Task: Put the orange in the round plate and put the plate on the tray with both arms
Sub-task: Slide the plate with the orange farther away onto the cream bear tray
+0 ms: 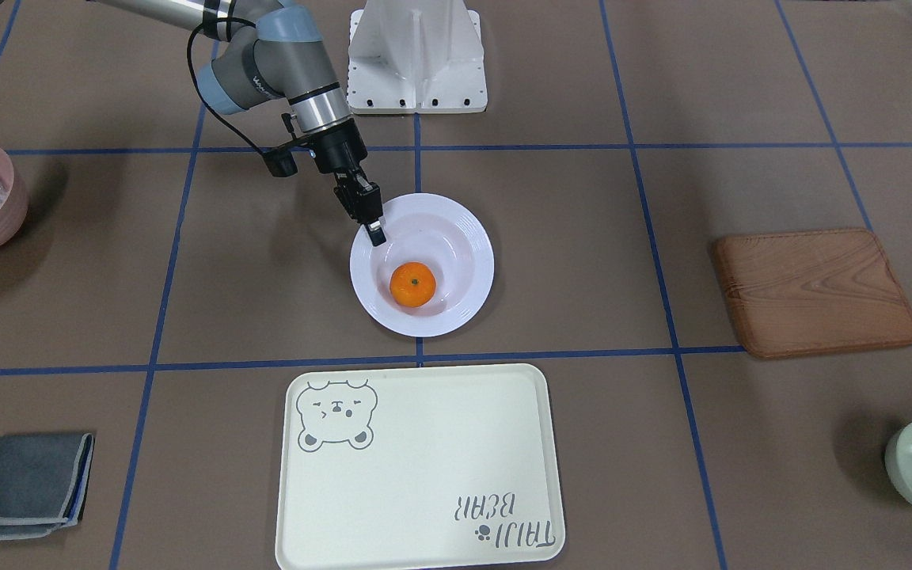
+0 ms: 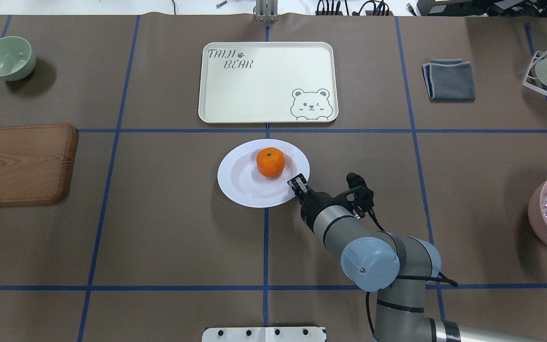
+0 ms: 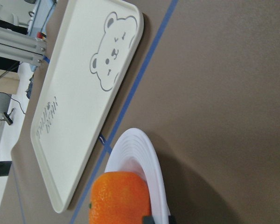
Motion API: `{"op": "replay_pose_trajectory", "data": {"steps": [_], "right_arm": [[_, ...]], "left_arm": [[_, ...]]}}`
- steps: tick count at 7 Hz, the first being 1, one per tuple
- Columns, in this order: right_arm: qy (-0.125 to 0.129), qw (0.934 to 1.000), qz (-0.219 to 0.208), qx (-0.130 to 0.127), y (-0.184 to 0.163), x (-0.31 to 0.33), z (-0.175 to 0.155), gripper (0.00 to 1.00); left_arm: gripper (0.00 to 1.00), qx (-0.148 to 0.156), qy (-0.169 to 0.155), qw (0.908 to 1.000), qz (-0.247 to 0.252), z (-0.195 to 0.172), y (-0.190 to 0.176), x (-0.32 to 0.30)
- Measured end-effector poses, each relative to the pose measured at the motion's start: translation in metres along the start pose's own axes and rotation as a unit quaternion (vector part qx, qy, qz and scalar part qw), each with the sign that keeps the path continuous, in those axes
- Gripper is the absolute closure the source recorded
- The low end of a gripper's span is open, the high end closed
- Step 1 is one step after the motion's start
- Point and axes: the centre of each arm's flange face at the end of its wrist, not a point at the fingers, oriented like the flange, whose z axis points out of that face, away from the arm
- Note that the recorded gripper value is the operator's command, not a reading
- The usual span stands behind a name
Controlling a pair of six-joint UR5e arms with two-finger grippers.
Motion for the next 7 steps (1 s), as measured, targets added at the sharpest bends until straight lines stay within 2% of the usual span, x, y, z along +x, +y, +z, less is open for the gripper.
{"op": "replay_pose_trajectory", "data": {"steps": [2,3,5,7], "right_arm": [[-0.053,0.9981,0.010,0.029,-0.008,-0.012,-0.005,1.00],[-0.071,0.9963,0.012,0.048,-0.012,-0.015,-0.005,1.00],[-0.098,0.9918,0.019,0.080,-0.023,-0.031,0.000,1.00],[-0.111,0.9868,0.034,0.113,-0.044,-0.062,0.032,1.00]], "left_arm": [[0.02,0.000,0.000,1.0000,-0.002,0.000,0.003,0.001],[0.02,0.001,-0.001,1.0000,-0.003,-0.001,0.008,0.003],[0.02,0.002,0.000,0.9999,-0.015,-0.001,0.026,0.009],[0.02,0.012,0.008,0.9990,-0.041,-0.007,0.049,0.024]]}}
